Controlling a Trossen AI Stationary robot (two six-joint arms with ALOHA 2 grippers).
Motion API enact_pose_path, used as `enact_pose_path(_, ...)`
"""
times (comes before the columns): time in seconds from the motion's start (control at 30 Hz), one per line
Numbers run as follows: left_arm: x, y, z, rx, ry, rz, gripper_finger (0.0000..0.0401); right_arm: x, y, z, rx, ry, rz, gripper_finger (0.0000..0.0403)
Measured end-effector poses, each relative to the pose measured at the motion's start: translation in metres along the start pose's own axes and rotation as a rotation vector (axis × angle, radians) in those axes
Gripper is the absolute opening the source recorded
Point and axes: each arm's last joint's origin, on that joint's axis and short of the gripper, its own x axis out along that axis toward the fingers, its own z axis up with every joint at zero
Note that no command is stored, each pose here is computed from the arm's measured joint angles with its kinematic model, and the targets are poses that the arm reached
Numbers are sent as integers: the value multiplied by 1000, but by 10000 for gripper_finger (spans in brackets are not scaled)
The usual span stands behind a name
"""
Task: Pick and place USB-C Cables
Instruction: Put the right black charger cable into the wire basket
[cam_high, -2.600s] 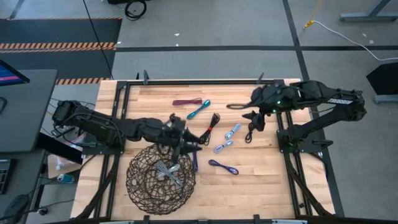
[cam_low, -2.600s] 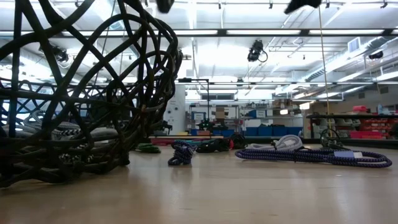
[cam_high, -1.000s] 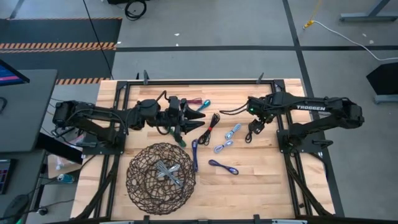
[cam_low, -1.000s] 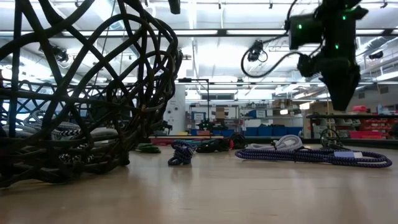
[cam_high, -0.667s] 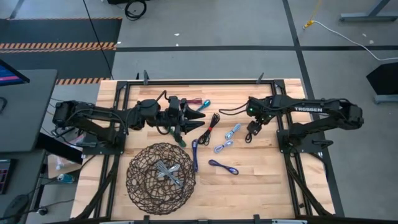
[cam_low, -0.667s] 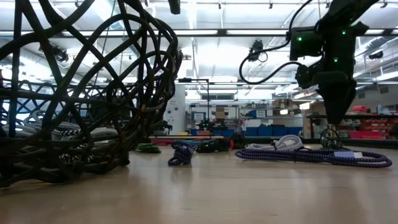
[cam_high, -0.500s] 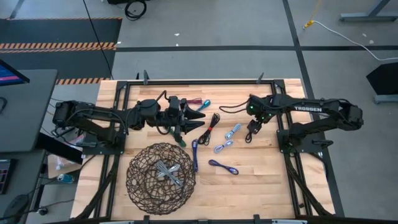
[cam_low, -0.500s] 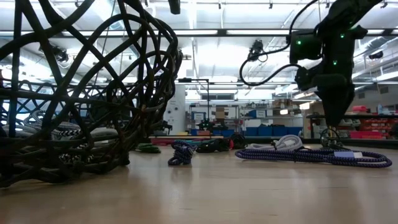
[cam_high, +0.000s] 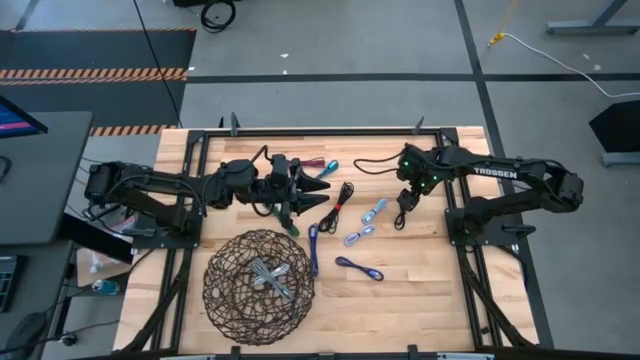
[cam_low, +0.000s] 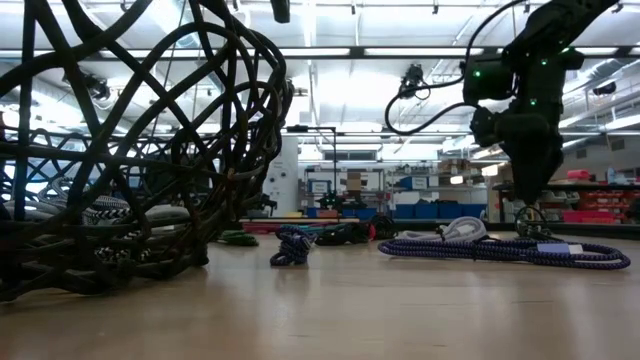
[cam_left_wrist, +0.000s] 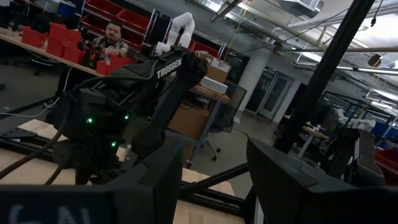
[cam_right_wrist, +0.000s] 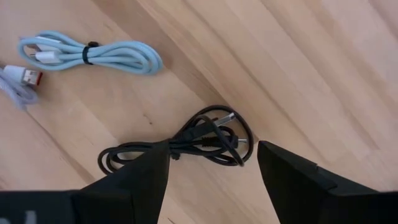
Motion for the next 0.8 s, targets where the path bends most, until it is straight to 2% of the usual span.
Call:
enact_pose_path(0.4, 0, 0, 0, 0, 0, 0, 185, 2, -3, 0, 28, 42, 71, 249)
enact_pose_path(0.8, 0, 0, 0, 0, 0, 0, 185, 14, -5, 5, 29, 89, 20, 249)
